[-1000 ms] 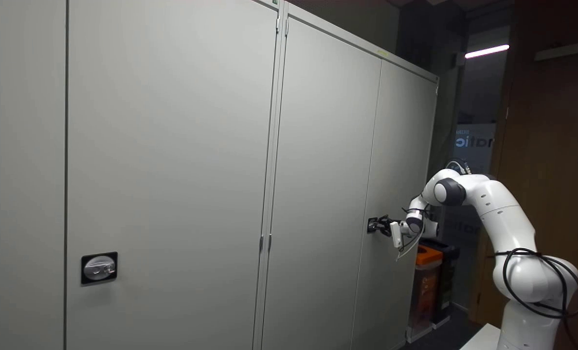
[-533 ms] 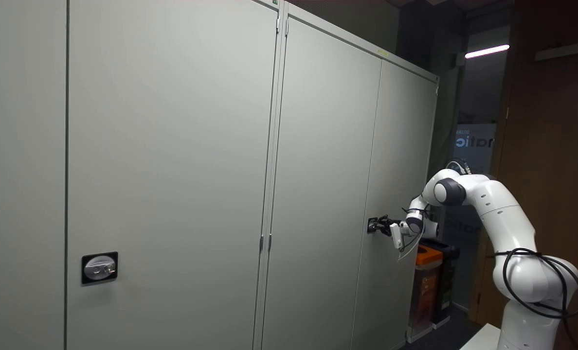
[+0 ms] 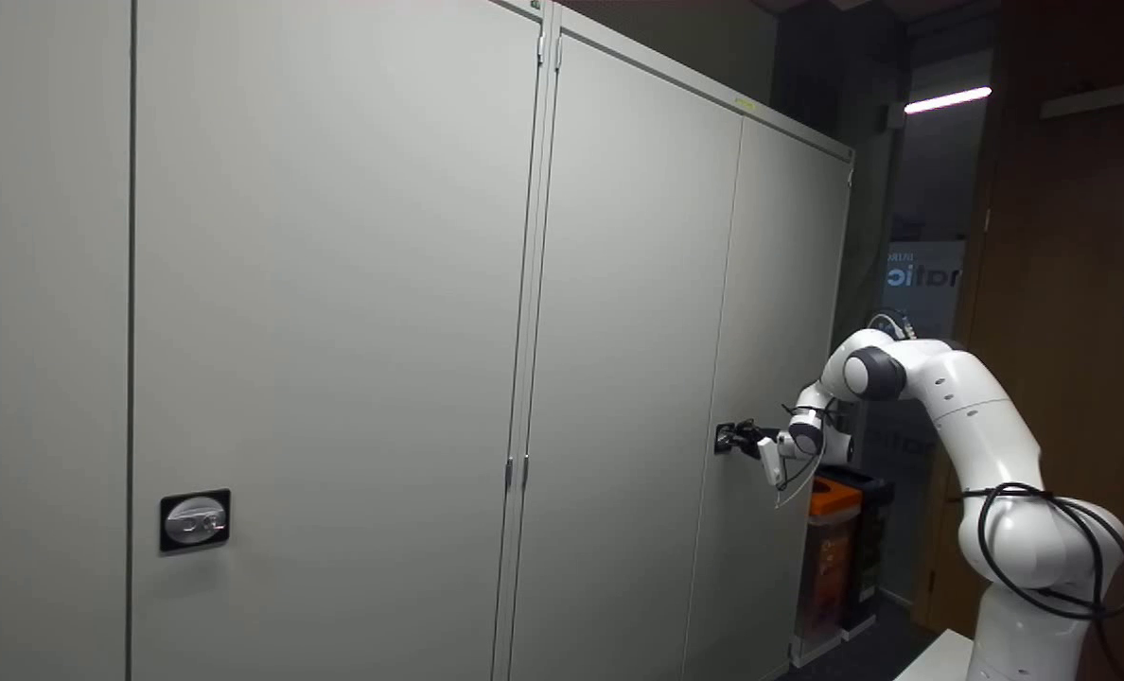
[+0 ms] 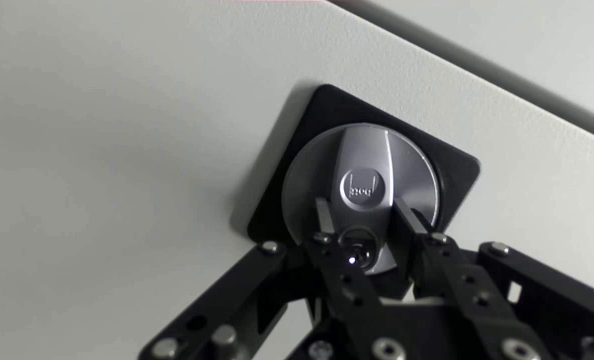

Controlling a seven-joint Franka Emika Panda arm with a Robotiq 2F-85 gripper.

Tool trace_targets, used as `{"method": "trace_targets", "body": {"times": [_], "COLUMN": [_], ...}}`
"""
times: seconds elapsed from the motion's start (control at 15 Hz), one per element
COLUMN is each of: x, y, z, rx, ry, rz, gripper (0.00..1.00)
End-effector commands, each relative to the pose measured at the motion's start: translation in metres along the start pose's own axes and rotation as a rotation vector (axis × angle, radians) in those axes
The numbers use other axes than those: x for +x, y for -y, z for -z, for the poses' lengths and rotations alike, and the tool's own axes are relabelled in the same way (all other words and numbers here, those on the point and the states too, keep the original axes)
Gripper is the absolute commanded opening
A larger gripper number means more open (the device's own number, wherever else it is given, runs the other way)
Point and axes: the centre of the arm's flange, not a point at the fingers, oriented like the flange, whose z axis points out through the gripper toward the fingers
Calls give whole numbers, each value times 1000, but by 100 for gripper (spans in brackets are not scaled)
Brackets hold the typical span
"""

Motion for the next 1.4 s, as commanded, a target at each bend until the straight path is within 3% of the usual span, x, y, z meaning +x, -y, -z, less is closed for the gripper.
{"method": "trace_targets", "body": {"times": [0.0,1.33], "x": [27,24], "y": [-2,-13], "z": [-23,-26], "rx": [26,98], "ry": [-93,-159], "rz": [61,235], "gripper": [8,8]}}
